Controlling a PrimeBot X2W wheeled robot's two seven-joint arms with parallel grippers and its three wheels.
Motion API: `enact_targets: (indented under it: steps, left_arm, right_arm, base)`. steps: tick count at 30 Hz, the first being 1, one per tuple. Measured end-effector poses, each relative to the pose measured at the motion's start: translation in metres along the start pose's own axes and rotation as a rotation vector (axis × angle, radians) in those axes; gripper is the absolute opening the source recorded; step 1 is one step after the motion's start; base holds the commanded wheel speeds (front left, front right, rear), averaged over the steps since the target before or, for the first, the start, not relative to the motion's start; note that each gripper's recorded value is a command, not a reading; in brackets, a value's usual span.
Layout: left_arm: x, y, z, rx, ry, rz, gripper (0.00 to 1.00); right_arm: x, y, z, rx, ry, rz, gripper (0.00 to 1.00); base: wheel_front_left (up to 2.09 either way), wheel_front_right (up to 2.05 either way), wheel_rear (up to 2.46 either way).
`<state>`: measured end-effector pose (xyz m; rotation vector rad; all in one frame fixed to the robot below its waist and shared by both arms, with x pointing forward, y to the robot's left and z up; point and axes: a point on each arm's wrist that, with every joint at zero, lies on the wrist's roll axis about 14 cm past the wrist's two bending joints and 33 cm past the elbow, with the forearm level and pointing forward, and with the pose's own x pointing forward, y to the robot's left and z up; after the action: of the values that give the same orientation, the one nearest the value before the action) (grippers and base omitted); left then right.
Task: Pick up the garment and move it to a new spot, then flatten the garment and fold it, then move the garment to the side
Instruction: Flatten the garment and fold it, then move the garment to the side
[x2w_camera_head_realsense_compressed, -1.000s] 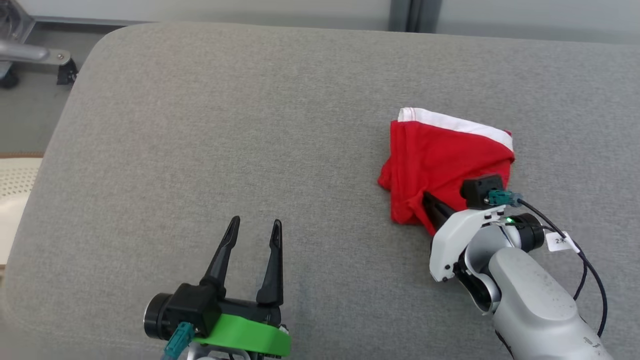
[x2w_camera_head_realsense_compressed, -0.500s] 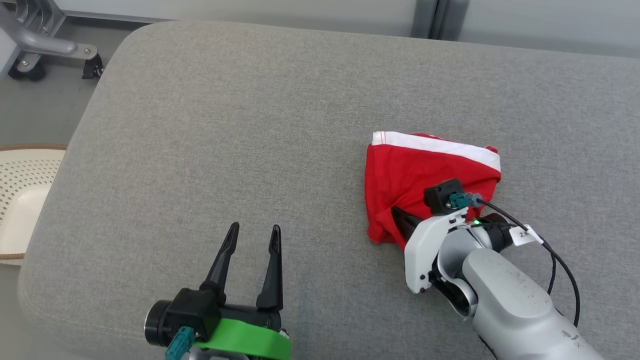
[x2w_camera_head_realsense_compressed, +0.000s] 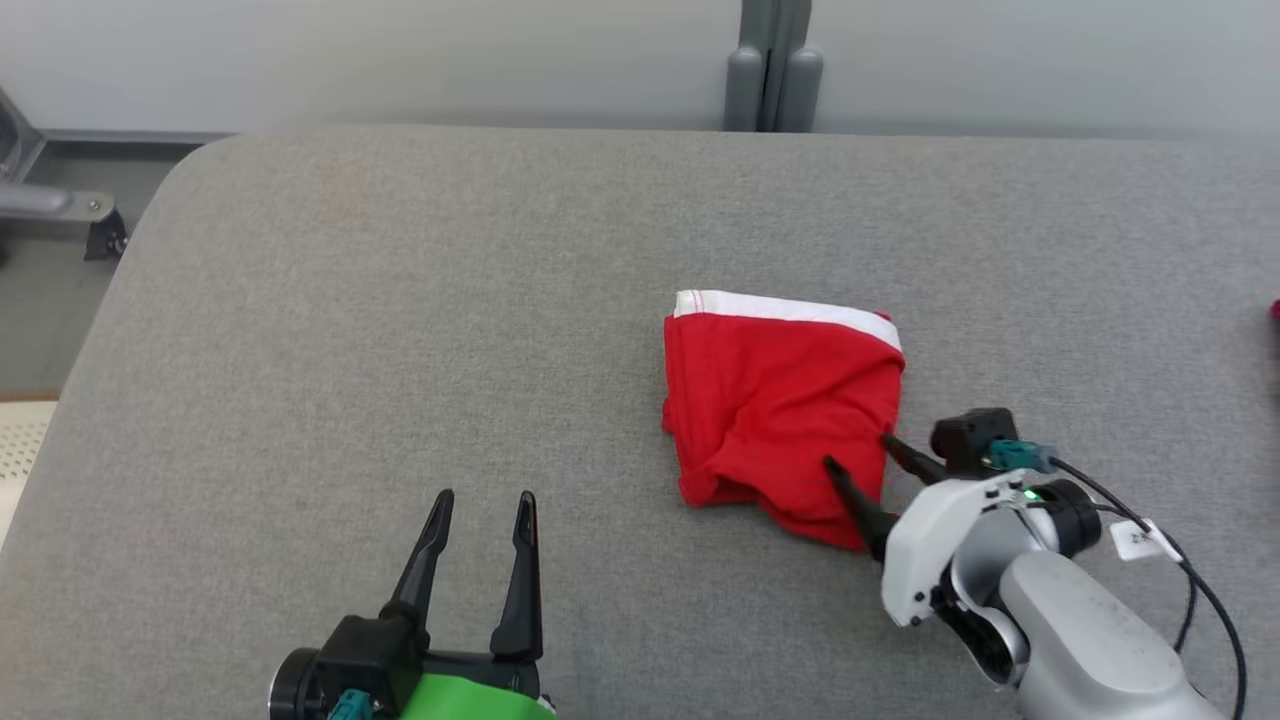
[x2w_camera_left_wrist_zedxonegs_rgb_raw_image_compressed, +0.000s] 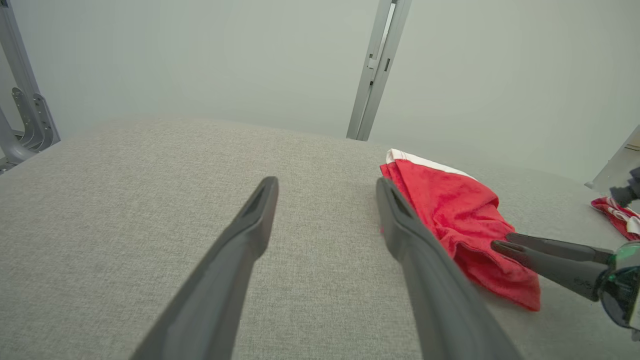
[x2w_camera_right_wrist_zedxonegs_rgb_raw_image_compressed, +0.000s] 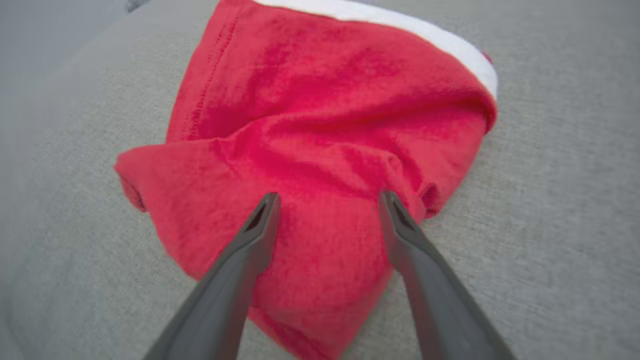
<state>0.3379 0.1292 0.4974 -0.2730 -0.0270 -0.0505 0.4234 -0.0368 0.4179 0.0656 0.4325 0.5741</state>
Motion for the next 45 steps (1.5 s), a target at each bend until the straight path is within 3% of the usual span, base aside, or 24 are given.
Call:
enact_targets:
  steps: [9, 14, 19, 25, 32, 38, 45]
  left_arm:
    - [-0.008, -0.018, 0.006, 0.011, -0.023, -0.082, 1.0]
    - [-0.013, -0.019, 0.009, 0.037, -0.036, -0.112, 1.0]
    - [-0.02, -0.006, 0.014, 0.055, -0.051, -0.082, 1.0]
    - [-0.029, 0.008, 0.014, 0.059, -0.053, -0.04, 1.0]
    - [-0.03, 0.011, 0.013, 0.052, -0.046, -0.024, 1.0]
    - [-0.031, 0.01, 0.005, 0.053, -0.021, -0.025, 1.0]
    - [-0.032, 0.016, -0.005, 0.055, 0.013, -0.009, 1.0]
  right_arm:
    - [-0.082, -0.071, 0.02, 0.009, -0.26, -0.261, 1.0]
    - [-0.142, -0.108, 0.013, -0.016, -0.346, -0.435, 1.0]
    - [-0.184, -0.108, 0.011, 0.009, -0.432, -0.518, 1.0]
    - [-0.217, -0.105, -0.015, 0.053, -0.419, -0.599, 1.0]
    - [-0.216, -0.099, -0.015, 0.055, -0.425, -0.594, 1.0]
    - [-0.203, -0.096, 0.008, 0.035, -0.476, -0.55, 1.0]
    - [-0.153, -0.091, 0.05, 0.108, -0.441, -0.391, 1.0]
  base:
    - [0.0, 0.0, 0.0]
    - [0.0, 0.0, 0.0]
    - [0.0, 0.0, 0.0]
    - [0.0, 0.0, 0.0]
    - [0.0, 0.0, 0.0]
    - [0.0, 0.0, 0.0]
    - [0.0, 0.0, 0.0]
